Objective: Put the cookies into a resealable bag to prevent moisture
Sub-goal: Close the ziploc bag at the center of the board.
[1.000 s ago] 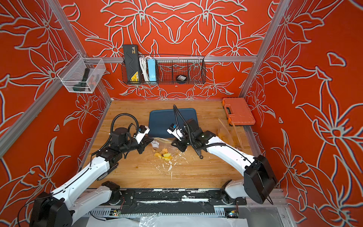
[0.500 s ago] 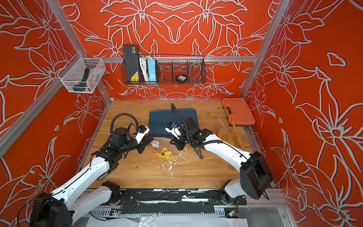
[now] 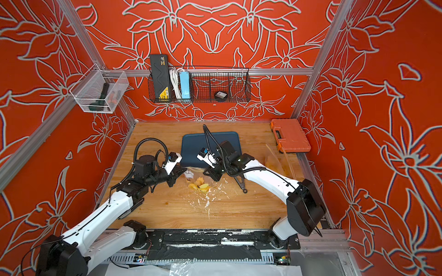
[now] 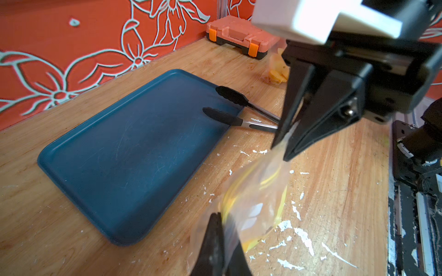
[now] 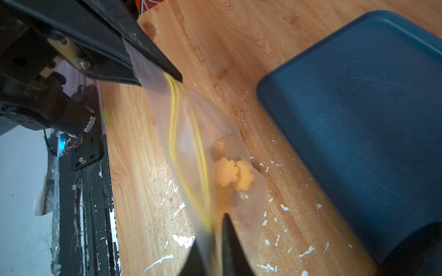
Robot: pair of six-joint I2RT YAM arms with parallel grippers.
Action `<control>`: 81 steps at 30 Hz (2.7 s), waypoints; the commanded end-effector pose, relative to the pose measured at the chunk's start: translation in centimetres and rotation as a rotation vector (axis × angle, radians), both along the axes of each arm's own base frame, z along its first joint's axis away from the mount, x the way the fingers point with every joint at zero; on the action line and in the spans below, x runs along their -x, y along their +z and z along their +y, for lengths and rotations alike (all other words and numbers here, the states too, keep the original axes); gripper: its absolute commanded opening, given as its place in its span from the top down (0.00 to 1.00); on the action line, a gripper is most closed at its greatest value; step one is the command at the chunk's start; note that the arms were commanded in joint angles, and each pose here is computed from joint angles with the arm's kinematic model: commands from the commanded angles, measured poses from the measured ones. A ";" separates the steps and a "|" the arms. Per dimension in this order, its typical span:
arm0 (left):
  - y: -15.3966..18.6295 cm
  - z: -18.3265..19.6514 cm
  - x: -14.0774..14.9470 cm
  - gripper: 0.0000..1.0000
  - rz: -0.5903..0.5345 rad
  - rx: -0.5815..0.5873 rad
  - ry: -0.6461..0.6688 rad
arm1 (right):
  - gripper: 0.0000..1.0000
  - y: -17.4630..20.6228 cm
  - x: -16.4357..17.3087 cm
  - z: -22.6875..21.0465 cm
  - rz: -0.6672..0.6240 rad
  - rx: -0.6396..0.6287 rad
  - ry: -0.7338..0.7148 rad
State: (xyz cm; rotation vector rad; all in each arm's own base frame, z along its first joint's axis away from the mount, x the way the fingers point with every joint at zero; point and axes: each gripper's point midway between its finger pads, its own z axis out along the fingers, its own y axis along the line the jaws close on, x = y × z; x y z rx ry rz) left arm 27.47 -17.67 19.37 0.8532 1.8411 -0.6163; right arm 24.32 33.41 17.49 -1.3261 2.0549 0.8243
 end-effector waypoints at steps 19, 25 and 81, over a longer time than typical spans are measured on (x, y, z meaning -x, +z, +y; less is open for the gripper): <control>1.5 -0.3 0.4 1.00 -0.066 0.018 -0.033 | 1.00 1.3 -0.7 2.0 -0.049 -0.004 0.009; 1.5 -0.2 0.4 1.00 -0.067 0.016 -0.030 | 1.00 1.5 -0.6 2.4 -0.056 -0.013 0.015; 1.4 -0.2 0.5 1.00 -0.067 0.011 -0.031 | 1.00 3.5 -0.9 6.8 -0.107 -0.070 0.083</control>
